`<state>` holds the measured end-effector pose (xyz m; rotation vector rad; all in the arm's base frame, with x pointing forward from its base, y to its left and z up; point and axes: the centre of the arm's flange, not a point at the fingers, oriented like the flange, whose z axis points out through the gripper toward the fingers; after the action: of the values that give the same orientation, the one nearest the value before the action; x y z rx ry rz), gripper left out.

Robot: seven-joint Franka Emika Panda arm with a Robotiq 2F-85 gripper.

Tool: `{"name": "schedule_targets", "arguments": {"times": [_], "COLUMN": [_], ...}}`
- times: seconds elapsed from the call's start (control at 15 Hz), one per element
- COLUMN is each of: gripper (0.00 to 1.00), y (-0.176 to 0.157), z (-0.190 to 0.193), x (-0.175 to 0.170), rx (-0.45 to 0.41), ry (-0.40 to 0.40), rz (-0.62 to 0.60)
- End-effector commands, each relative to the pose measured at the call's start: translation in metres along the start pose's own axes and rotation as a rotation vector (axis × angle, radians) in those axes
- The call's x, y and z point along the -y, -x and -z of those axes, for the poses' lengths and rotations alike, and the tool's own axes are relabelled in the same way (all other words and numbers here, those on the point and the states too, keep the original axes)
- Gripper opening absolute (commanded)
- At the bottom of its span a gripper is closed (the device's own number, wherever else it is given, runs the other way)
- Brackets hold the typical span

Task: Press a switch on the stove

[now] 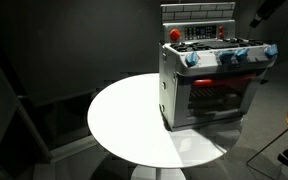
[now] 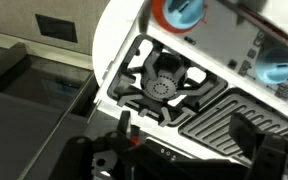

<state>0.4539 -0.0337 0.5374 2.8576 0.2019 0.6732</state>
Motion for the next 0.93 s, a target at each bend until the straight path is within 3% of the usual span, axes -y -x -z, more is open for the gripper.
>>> {"name": "schedule_targets", "arguments": {"times": [0.0, 0.47, 0.87], "gripper": [1.00, 1.00, 1.00], "y": [-0.025, -0.051, -0.070], "z": [-0.016, -0.037, -0.051], "x": [-0.011, -0.027, -0.038], "rx": [-0.033, -0.086, -0.090], "ry": [0.100, 0.221, 0.273], "rz": [-0.045, -0.071, -0.096]}}
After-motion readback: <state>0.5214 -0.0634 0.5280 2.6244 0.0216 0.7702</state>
